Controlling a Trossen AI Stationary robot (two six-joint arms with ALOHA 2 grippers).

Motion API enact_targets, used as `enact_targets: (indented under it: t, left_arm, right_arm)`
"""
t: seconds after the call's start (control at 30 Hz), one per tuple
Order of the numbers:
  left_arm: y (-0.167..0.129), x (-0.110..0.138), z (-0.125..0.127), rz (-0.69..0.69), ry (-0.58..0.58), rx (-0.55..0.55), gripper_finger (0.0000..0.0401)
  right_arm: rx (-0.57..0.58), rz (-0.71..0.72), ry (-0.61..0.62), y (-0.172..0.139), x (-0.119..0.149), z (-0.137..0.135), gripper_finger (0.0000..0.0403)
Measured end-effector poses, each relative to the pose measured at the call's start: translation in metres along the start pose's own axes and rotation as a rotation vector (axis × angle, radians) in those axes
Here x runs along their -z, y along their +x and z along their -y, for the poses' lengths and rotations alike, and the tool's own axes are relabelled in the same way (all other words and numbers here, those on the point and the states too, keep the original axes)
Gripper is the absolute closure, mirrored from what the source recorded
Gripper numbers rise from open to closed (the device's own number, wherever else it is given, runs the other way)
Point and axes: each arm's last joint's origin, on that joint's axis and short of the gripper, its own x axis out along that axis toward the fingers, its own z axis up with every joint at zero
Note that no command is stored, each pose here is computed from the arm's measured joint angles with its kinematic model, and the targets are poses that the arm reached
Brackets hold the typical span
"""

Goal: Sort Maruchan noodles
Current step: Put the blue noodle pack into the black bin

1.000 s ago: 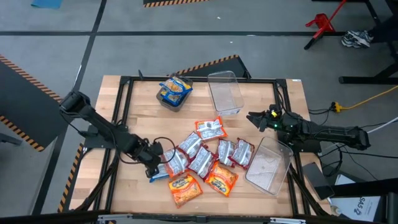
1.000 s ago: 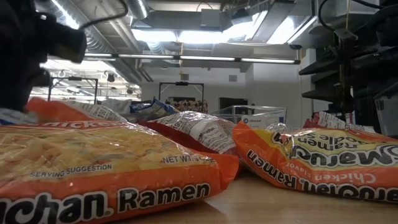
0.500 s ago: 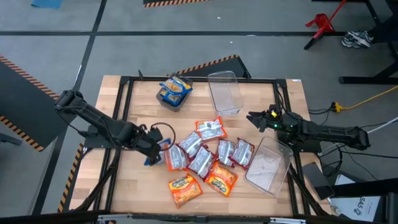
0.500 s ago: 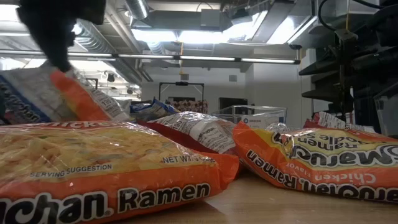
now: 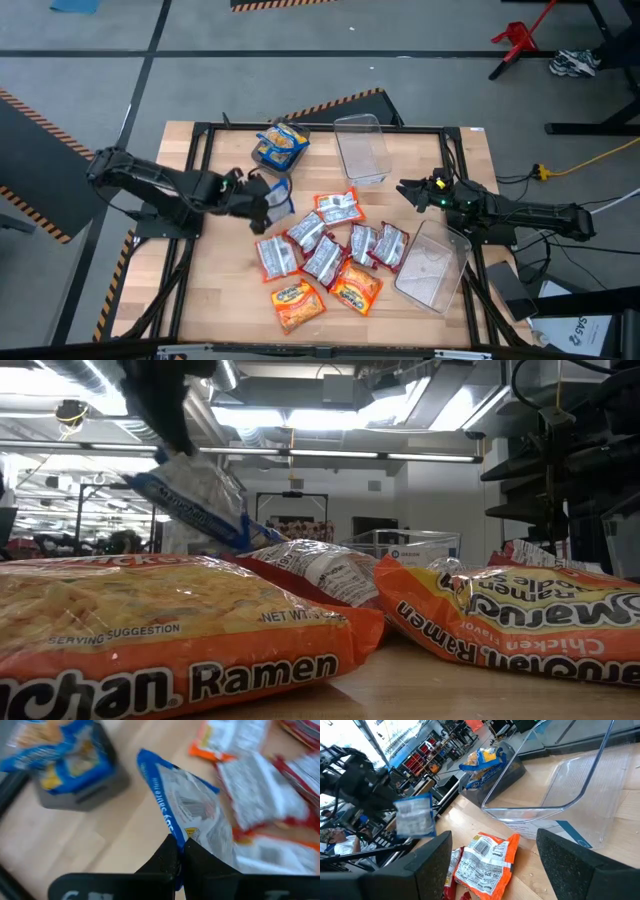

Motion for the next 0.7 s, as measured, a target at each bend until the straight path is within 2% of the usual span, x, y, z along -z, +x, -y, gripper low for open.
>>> enact_targets:
  t: [0.2,0.33,0.53,0.7]
  left_arm:
    - [0.01,-0.019,-0.022,0.064,-0.102,-0.106,0.0398]
    - [0.01,-0.034,-0.039,0.148,-0.19,-0.118,0.0395]
    - [0.004,-0.045,-0.068,0.22,-0.403,-0.13,0.0398]
    - [0.001,-0.045,-0.085,0.21,-0.578,-0.115,0.0399]
  right_arm:
    - [0.0,0.0,0.0,0.0,0.0,0.0,0.0125]
    - [0.0,0.0,0.003,0.0,0.0,0.0,0.0125]
    - [0.003,-0.004,0.003,0.0,0.0,0.0,0.0125]
    - [0.003,-0.003,0.003,0.0,0.0,0.0,0.0125]
